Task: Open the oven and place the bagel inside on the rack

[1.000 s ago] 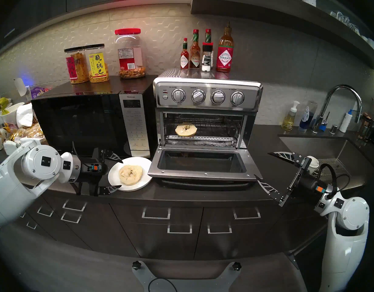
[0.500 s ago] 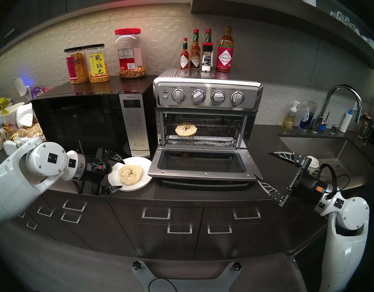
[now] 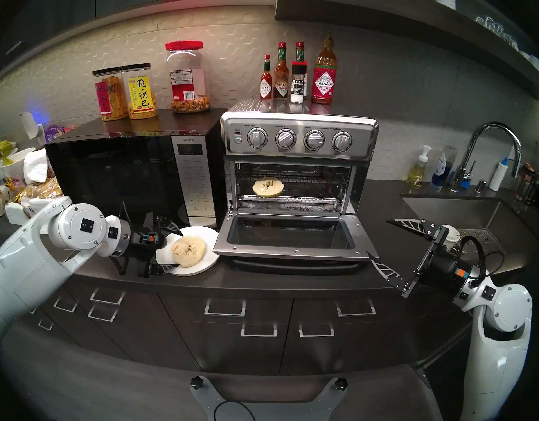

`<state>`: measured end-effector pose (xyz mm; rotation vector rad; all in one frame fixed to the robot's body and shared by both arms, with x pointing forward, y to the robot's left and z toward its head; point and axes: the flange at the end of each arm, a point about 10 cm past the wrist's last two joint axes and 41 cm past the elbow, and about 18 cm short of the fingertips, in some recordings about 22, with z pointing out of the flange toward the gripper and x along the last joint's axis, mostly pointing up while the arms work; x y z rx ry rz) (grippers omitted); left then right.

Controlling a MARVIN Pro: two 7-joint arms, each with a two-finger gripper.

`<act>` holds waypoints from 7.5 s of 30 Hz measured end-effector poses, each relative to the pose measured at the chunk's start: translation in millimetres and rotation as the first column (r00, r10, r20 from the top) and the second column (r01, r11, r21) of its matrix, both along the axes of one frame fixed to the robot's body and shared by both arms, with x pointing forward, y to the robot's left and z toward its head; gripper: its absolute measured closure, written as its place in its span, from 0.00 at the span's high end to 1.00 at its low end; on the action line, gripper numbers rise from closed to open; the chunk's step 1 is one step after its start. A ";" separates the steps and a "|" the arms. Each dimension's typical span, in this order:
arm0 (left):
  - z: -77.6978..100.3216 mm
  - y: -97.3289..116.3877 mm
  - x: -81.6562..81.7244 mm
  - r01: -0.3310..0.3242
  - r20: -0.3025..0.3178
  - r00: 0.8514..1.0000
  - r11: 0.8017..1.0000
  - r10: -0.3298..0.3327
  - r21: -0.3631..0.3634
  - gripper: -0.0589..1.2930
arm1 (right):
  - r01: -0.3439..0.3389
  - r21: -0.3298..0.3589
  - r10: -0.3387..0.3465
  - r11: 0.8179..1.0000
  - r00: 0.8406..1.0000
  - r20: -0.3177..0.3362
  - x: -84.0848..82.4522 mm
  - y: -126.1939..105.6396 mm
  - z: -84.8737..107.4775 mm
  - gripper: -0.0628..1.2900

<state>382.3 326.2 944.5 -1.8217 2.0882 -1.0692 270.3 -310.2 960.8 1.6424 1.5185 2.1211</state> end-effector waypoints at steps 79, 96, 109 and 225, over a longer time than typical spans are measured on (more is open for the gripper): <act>-15.4 -9.4 28.0 0.054 -0.173 0.984 0.999 -0.054 -0.004 0.56 | 0.000 0.000 0.000 1.000 1.000 0.000 0.0 0.0 0.0 0.94; -3.9 -14.0 17.8 0.043 -0.125 0.991 0.999 -0.043 0.000 0.11 | 0.000 0.000 0.000 1.000 1.000 0.000 0.0 0.0 0.1 0.94; 27.5 -11.9 2.0 0.027 -0.039 0.999 1.000 -0.027 -0.006 0.09 | 0.000 0.000 0.000 1.000 1.000 0.000 0.0 0.0 0.0 0.94; 104.6 -271.5 63.1 0.275 0.185 0.945 0.961 -0.271 0.003 0.05 | 0.000 0.000 0.000 1.000 1.000 0.000 0.1 0.0 -0.1 0.94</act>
